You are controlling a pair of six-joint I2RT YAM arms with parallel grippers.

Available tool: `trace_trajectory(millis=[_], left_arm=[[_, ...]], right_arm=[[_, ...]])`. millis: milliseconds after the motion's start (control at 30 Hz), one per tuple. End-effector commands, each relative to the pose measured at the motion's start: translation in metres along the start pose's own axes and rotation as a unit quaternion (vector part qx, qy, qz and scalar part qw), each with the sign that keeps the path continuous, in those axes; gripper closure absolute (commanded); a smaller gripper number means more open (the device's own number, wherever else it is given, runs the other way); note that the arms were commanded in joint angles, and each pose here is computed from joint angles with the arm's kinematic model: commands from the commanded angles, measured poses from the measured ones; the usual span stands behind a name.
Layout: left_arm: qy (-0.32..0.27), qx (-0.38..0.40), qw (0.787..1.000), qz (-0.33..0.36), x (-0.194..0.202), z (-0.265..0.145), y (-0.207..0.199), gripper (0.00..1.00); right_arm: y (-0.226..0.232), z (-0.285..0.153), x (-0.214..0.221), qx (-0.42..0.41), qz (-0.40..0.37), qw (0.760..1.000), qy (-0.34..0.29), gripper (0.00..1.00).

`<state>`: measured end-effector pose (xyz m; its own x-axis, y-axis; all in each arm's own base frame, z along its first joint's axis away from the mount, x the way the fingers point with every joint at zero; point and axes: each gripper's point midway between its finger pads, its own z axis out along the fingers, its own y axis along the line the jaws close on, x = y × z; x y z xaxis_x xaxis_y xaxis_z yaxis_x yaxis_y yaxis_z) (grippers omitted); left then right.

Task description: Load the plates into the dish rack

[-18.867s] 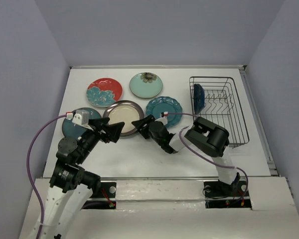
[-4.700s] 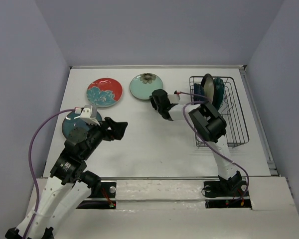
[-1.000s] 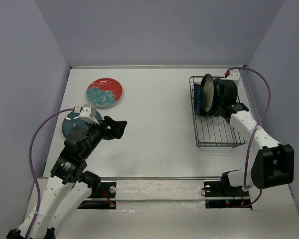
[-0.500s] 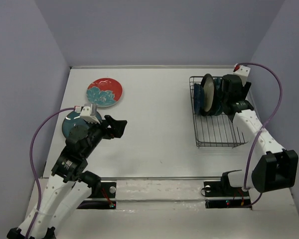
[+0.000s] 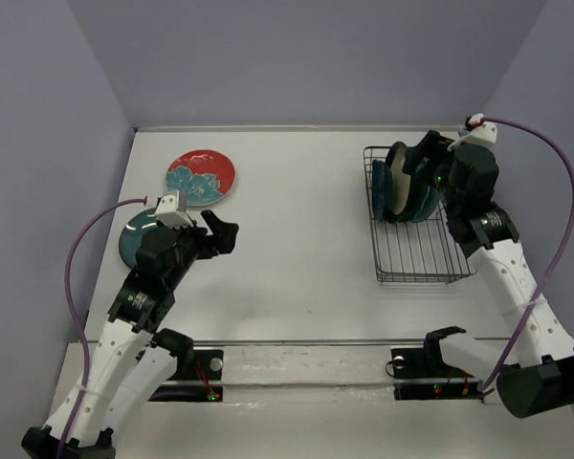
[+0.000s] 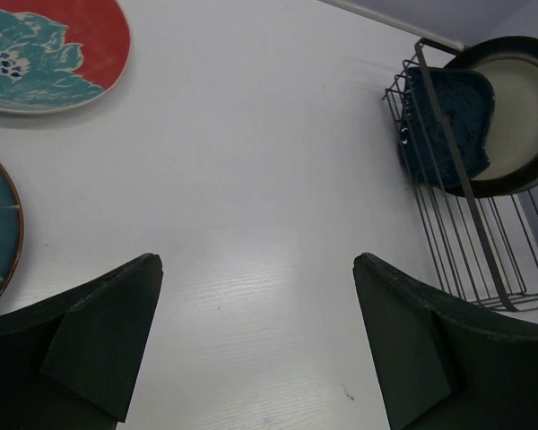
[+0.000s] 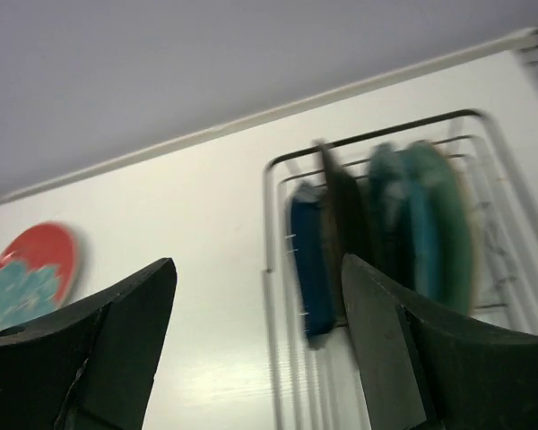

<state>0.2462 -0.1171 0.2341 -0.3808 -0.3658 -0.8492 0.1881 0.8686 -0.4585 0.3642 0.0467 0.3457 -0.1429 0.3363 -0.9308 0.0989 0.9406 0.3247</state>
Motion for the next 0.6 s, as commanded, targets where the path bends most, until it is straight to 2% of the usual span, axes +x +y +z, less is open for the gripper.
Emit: trace_trajectory(millis=[0, 67, 100, 200, 333, 367, 467, 567], left_arm=[[-0.049, -0.019, 0.999, 0.000, -0.031, 0.001, 0.009, 0.01], [-0.063, -0.033, 0.997, -0.004, -0.039, -0.003, 0.014, 0.01], [-0.071, -0.041, 0.997, -0.007, -0.044, -0.005, 0.017, 0.01], [-0.115, -0.064, 0.991, -0.012, -0.067, -0.016, 0.021, 0.01], [-0.174, -0.088, 0.981, -0.018, -0.100, -0.034, 0.023, 0.01], [-0.181, -0.096, 0.978, -0.021, -0.103, -0.035, 0.025, 0.01], [-0.165, -0.111, 0.979, -0.034, -0.092, -0.024, 0.033, 0.01], [-0.145, -0.106, 0.983, -0.039, -0.081, -0.016, 0.033, 0.01]], right_arm=[[0.111, -0.011, 0.032, -0.186, 0.041, 0.980, 0.060, 0.21], [0.145, -0.011, 0.046, -0.228, 0.048, 0.970, 0.074, 0.23], [0.167, -0.008, 0.075, -0.246, 0.059, 0.962, 0.107, 0.24], [0.222, -0.020, 0.106, -0.314, 0.094, 0.934, 0.139, 0.30], [0.275, -0.016, 0.161, -0.341, 0.098, 0.915, 0.189, 0.37], [0.290, -0.017, 0.192, -0.345, 0.088, 0.909, 0.217, 0.39], [0.327, -0.005, 0.210, -0.351, 0.118, 0.900, 0.231, 0.41], [0.341, 0.017, 0.229, -0.335, 0.149, 0.900, 0.236, 0.42]])
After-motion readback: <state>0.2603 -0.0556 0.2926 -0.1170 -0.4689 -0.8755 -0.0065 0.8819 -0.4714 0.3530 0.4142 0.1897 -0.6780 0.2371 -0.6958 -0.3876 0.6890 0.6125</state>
